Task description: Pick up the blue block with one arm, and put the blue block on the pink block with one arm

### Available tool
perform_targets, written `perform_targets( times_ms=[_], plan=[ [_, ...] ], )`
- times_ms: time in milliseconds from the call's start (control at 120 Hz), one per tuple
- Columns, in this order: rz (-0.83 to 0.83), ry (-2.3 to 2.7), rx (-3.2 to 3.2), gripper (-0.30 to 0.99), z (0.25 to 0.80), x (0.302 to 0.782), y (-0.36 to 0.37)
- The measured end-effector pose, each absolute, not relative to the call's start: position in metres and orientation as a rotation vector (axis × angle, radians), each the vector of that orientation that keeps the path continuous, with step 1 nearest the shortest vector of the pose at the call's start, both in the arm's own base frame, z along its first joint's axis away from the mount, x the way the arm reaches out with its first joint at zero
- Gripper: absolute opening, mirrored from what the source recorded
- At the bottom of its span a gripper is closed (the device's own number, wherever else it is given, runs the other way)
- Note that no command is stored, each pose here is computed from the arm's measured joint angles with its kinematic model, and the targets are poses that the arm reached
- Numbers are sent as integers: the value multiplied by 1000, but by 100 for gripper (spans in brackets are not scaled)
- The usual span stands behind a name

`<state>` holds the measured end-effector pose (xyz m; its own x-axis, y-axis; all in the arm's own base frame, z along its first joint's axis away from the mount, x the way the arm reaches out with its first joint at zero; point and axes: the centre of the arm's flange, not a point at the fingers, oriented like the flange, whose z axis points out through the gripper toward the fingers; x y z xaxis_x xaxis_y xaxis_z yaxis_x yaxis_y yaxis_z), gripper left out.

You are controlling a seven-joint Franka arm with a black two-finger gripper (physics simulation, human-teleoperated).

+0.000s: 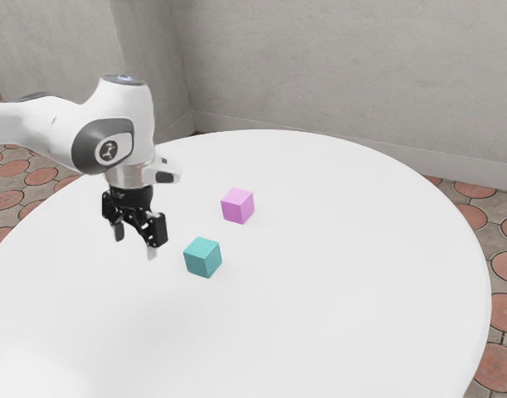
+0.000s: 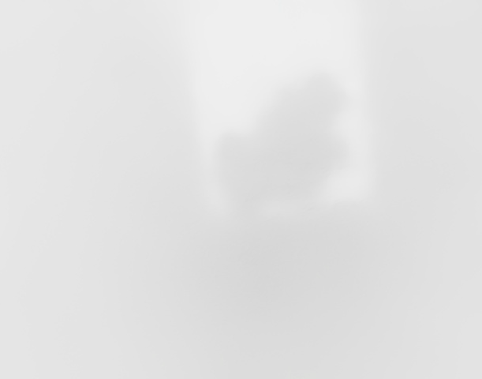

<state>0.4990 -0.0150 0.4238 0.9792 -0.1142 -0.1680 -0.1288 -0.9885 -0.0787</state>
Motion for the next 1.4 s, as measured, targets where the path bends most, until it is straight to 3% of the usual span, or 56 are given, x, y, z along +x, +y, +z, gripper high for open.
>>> perform_targets(
  times_ms=[258, 442, 700, 1400],
  plan=[
    [149, 252, -3090, 69, 384, 569, -36],
    [181, 194, -3121, 69, 354, 581, -19],
    [151, 194, -3121, 69, 354, 610, -9],
    [305, 287, -3119, 69, 282, 661, -3]
  ],
)
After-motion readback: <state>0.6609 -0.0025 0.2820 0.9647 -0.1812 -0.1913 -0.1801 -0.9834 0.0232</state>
